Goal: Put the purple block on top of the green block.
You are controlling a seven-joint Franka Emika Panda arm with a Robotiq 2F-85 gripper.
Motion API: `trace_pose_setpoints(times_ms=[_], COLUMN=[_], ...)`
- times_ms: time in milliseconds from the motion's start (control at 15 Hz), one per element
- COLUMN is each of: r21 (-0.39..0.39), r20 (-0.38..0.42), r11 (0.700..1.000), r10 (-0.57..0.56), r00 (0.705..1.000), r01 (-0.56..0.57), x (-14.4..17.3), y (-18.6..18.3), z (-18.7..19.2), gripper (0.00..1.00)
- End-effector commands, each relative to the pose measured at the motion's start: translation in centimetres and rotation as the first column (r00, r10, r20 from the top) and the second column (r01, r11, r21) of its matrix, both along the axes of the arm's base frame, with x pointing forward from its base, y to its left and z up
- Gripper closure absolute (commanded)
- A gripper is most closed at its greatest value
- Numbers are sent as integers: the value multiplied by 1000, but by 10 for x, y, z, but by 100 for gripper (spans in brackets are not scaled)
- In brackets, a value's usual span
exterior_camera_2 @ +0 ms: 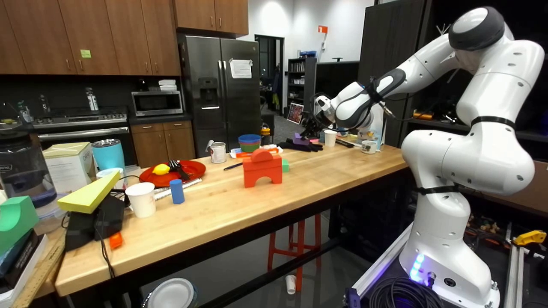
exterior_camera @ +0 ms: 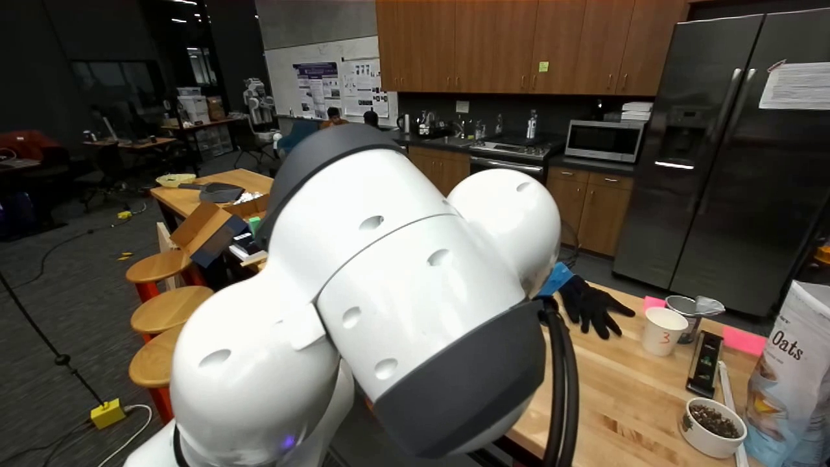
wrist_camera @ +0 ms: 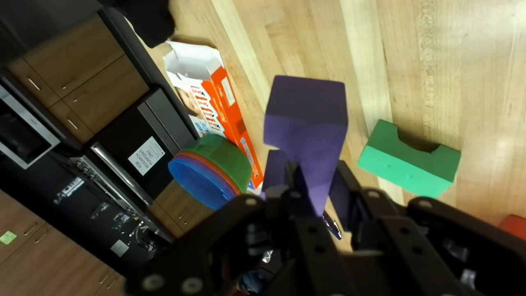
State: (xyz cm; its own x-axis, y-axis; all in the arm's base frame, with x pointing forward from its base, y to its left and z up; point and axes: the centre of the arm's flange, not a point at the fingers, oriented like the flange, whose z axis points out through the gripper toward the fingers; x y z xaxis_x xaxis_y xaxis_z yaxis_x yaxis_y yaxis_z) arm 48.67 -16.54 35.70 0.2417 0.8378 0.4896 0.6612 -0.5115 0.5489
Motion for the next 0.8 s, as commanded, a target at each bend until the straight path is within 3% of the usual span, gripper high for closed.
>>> trace_pose_setpoints(times_ms=[0, 733], r21=[-37, -108], r20=[33, 52], r11=[999, 994], r10=[-3, -15], r00=[999, 999], r01=[5, 20], x=[-23, -63], y=[8, 28], z=[11, 24], gripper=[95, 95])
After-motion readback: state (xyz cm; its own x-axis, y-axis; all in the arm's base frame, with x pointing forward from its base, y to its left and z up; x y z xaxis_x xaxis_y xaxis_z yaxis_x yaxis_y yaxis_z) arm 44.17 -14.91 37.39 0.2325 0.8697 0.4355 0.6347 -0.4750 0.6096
